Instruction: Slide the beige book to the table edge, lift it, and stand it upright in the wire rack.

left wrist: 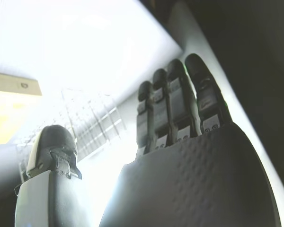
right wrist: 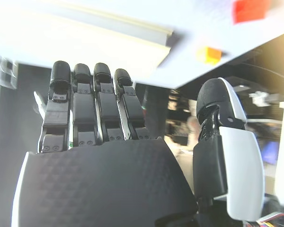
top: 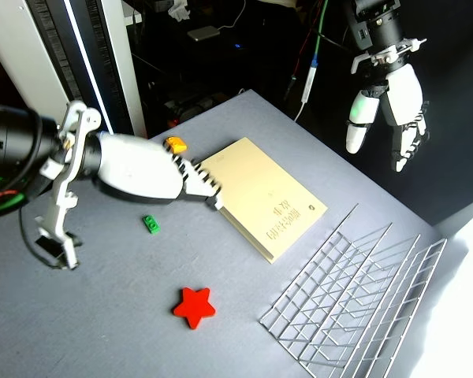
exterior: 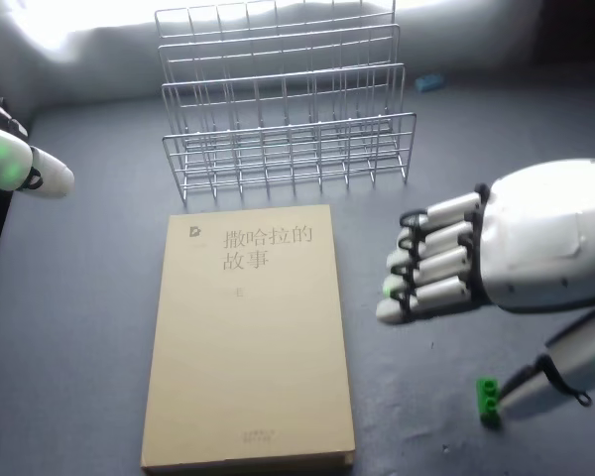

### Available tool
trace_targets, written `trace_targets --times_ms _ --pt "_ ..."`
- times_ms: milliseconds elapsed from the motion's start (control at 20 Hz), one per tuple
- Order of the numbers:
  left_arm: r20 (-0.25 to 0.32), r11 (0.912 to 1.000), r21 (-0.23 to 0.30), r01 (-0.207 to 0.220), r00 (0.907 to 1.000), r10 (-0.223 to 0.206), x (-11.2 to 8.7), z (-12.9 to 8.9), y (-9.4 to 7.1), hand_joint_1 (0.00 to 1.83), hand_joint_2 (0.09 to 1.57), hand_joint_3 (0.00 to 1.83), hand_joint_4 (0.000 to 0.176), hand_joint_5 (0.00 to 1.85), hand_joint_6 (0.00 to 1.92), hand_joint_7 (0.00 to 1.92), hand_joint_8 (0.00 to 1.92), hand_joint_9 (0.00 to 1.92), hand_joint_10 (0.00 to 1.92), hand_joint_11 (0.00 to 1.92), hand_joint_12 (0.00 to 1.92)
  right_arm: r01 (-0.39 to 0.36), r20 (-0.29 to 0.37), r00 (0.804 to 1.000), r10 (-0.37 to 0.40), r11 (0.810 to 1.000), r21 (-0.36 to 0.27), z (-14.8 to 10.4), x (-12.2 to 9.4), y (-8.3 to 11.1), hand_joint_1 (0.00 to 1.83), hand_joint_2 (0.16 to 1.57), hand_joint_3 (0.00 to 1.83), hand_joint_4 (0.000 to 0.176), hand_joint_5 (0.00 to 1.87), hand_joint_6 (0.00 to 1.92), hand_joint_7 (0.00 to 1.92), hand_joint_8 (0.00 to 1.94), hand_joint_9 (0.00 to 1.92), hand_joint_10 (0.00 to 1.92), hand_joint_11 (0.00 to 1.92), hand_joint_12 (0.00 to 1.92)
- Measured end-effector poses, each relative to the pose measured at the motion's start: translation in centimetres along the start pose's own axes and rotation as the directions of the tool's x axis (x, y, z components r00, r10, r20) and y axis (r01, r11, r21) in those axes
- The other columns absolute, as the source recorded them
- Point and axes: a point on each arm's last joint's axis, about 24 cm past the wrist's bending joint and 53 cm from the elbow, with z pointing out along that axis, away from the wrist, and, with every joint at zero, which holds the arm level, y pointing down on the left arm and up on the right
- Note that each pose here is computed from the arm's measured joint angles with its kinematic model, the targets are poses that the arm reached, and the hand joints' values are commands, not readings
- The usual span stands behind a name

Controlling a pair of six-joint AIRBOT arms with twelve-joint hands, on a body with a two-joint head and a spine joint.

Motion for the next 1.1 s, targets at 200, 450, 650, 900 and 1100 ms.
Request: trace_targets --times_ms 200,450,650,900,1100 --pt "-0.026 0.9990 -0.045 0.001 0.9997 -0.002 0.4 0.4 1.6 0.39 1.08 0.00 0.000 0.26 0.00 0.28 0.00 0.27 0.00 0.00 0.68 0.023 -0.079 0.997 -0.023 1.000 0.003 0.1 2.2 -0.5 0.14 1.11 0.00 0.000 0.17 0.01 0.19 0.01 0.17 0.01 0.00 0.46" --pt "-0.027 0.9933 -0.071 0.091 0.9953 -0.093 -0.6 0.9 3.2 0.39 1.09 0.00 0.000 0.26 0.00 0.28 0.00 0.27 0.00 0.00 0.71 0.003 -0.137 0.990 -0.007 1.000 -0.030 1.3 3.8 -0.7 0.11 1.13 0.00 0.000 0.15 0.00 0.17 0.00 0.15 0.00 0.00 0.40" --pt "-0.007 0.9911 -0.099 0.090 0.9959 -0.091 -1.8 1.3 4.4 0.39 1.09 0.00 0.000 0.28 0.00 0.30 0.00 0.28 0.00 0.00 0.72 -0.006 -0.136 0.991 0.004 1.000 -0.014 2.2 3.4 -2.3 0.14 1.13 0.00 0.000 0.17 0.00 0.19 0.00 0.15 0.00 0.00 0.44" --pt "0.039 0.9661 -0.135 0.220 0.9755 -0.217 -3.1 1.7 6.6 0.39 1.08 0.00 0.000 0.28 0.00 0.30 0.00 0.29 0.00 0.00 0.70 -0.007 -0.124 0.992 0.011 1.000 0.030 3.4 3.1 -4.4 0.14 1.12 0.00 0.000 0.19 0.00 0.21 0.00 0.17 0.00 0.00 0.52" --pt "0.064 0.9694 -0.011 0.245 0.9676 -0.244 -5.1 2.3 5.1 0.40 1.08 0.00 0.000 0.29 0.00 0.31 0.00 0.29 0.00 0.00 0.73 -0.003 -0.130 0.992 0.004 1.000 0.003 5.2 2.8 -3.7 0.12 1.13 0.00 0.000 0.18 0.00 0.20 0.00 0.17 0.00 0.00 0.50"
